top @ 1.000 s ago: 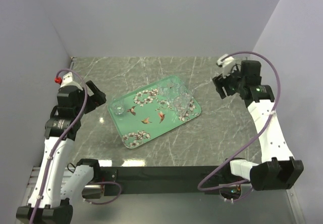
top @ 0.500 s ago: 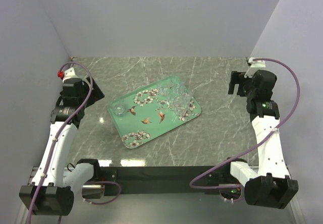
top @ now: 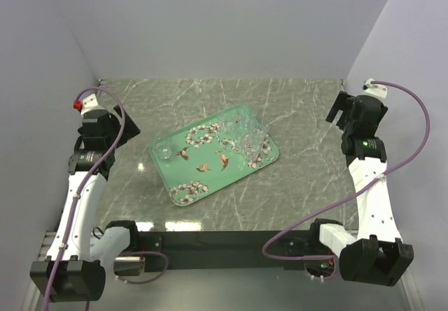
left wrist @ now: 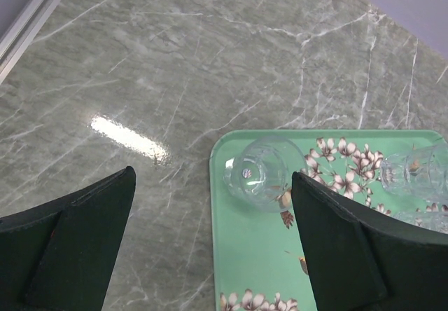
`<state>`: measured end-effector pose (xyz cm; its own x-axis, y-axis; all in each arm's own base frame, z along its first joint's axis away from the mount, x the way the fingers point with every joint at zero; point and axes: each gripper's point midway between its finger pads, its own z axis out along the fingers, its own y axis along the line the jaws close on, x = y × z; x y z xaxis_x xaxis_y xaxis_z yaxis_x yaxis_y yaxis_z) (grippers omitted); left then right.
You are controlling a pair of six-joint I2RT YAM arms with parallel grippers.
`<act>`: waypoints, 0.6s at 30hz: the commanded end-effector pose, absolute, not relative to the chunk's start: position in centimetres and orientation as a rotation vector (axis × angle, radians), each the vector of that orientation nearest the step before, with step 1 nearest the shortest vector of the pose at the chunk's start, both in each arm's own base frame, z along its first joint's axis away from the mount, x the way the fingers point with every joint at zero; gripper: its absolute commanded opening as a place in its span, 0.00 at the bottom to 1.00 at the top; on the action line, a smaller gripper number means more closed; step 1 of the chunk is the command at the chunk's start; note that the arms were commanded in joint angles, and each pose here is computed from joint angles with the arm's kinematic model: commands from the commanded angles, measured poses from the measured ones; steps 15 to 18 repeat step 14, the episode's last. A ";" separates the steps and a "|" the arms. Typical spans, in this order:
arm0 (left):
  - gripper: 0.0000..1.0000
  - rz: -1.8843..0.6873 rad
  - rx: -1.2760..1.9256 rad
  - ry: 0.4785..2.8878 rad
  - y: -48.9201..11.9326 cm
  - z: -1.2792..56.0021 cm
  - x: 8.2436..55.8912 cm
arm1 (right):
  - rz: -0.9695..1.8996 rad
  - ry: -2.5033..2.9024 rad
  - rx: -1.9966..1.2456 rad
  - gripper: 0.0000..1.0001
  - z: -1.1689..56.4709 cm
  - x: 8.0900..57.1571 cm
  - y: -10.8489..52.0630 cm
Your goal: Place the glasses into the tray
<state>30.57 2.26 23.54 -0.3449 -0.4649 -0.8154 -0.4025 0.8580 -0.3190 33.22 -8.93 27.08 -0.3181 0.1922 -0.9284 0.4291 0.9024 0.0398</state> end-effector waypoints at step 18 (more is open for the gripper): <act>1.00 -0.111 -0.648 1.912 2.1 23.7 30.6 | -0.263 1.857 0.534 0.95 28.7 33.0 -9.6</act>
